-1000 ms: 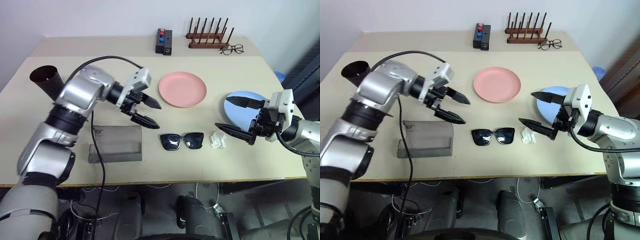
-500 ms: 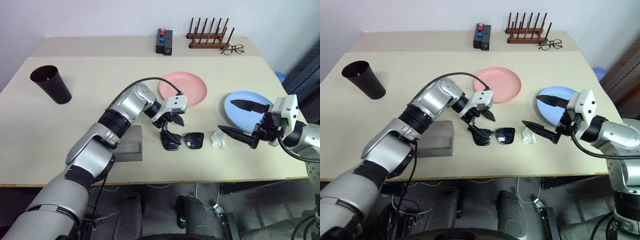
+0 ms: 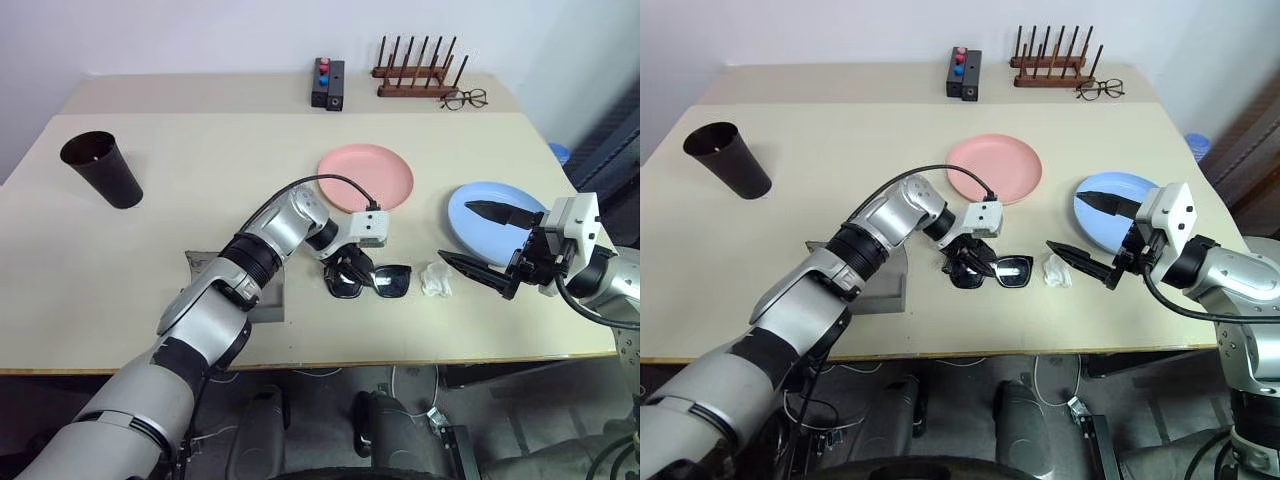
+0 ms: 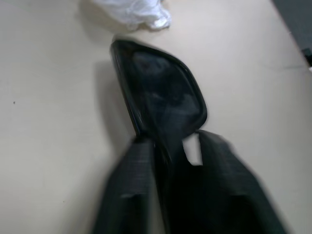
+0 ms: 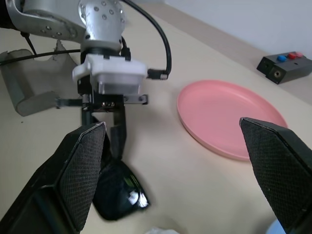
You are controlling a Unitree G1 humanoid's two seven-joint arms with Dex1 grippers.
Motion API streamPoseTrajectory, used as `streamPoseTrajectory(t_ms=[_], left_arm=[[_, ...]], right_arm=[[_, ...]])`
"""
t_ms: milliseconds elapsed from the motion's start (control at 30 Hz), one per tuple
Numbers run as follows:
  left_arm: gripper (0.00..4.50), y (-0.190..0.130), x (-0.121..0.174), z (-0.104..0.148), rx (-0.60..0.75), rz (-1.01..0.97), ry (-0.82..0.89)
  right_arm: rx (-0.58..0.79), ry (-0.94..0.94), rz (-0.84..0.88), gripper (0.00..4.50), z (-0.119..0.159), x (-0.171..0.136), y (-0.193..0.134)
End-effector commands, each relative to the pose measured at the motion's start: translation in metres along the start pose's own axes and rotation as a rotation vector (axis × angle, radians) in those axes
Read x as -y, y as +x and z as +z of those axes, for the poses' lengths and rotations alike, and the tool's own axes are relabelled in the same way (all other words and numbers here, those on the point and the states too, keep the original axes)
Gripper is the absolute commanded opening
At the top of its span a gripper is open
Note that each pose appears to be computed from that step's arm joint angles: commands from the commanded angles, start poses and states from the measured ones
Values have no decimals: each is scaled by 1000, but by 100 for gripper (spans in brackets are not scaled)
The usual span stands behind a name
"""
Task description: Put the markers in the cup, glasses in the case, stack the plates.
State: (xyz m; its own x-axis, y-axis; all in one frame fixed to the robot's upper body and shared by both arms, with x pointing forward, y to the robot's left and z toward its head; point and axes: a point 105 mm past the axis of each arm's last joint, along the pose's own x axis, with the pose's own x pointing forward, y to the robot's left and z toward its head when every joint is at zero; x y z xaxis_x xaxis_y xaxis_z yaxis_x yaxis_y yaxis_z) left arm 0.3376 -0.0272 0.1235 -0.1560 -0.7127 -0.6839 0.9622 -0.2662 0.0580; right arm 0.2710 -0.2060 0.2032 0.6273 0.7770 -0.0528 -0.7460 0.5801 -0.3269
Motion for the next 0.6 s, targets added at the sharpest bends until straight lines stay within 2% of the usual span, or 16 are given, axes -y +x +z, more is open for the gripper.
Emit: streamPoseTrajectory(t_ms=[33,167,333,600], left_arm=[[2,3,3,-12,-62,-3,-20],[2,0,2,-2,-8,-1,-31],[2,-26,-4,19,72,14,-67],[2,-95,-1,36,130,39,-102]], right_arm=[[47,-65,-13,450,18,3,-2],[47,-67,-14,450,17,4,-2],[49,-66,-12,450,17,5,0],[55,-66,-7,450,16,7,3]])
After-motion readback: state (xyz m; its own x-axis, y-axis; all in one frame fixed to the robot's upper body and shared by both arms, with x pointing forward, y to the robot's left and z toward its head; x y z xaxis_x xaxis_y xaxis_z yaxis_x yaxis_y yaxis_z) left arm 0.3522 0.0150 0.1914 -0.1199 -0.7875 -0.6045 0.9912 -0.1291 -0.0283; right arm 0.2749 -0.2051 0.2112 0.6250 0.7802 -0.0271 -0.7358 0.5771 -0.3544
